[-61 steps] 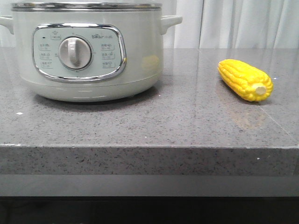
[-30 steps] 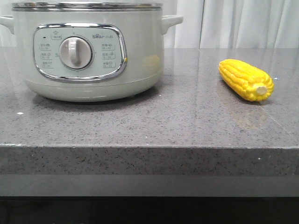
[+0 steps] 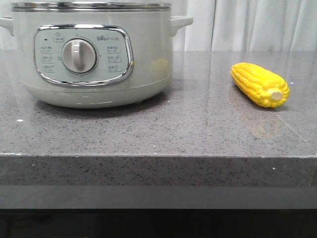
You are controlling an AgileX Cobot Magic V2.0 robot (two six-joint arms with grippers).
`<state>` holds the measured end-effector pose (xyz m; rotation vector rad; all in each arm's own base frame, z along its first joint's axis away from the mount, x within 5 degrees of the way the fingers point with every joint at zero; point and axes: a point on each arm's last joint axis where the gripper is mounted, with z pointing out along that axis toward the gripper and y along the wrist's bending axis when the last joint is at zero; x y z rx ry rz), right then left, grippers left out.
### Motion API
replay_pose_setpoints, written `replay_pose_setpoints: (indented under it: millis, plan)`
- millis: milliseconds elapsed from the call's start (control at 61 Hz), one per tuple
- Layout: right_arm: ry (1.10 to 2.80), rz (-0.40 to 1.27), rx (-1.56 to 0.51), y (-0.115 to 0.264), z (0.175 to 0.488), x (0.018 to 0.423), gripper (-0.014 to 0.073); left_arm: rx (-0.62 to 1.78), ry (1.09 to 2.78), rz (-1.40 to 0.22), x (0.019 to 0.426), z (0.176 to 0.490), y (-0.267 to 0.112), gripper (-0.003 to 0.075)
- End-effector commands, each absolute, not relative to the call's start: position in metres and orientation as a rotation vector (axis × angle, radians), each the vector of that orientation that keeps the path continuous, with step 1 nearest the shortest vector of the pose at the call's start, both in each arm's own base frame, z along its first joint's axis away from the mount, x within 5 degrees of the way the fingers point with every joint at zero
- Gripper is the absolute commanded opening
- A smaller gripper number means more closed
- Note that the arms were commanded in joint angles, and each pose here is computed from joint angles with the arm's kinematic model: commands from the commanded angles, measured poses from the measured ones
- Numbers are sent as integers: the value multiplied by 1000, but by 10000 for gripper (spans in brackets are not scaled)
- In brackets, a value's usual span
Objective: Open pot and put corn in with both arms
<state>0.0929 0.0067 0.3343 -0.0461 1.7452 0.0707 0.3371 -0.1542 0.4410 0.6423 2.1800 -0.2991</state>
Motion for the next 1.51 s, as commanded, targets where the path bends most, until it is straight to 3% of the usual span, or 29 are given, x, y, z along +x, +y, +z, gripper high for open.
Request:
replay_pose_setpoints:
  millis: [0,279,574,721,967,1180,1492]
  plan:
    - [1642,43,-34,4,352,95,652,603,2077,-321,334,464,-156,682]
    - [1647,44,-35,5,352,95,652,611,2122,-312,347,448,-160,670]
    - [1648,44,-35,5,352,95,652,622,2155,-310,350,441,-161,428]
    - [1648,44,-35,5,352,95,652,624,2164,-309,349,440,-161,353]
    - [1648,44,-35,5,352,95,652,629,2178,-308,351,437,-162,344]
    - [1649,44,-36,5,352,95,652,629,2180,-308,352,436,-162,277]
    - [1651,44,-35,5,352,95,652,618,2099,-314,345,466,-160,261]
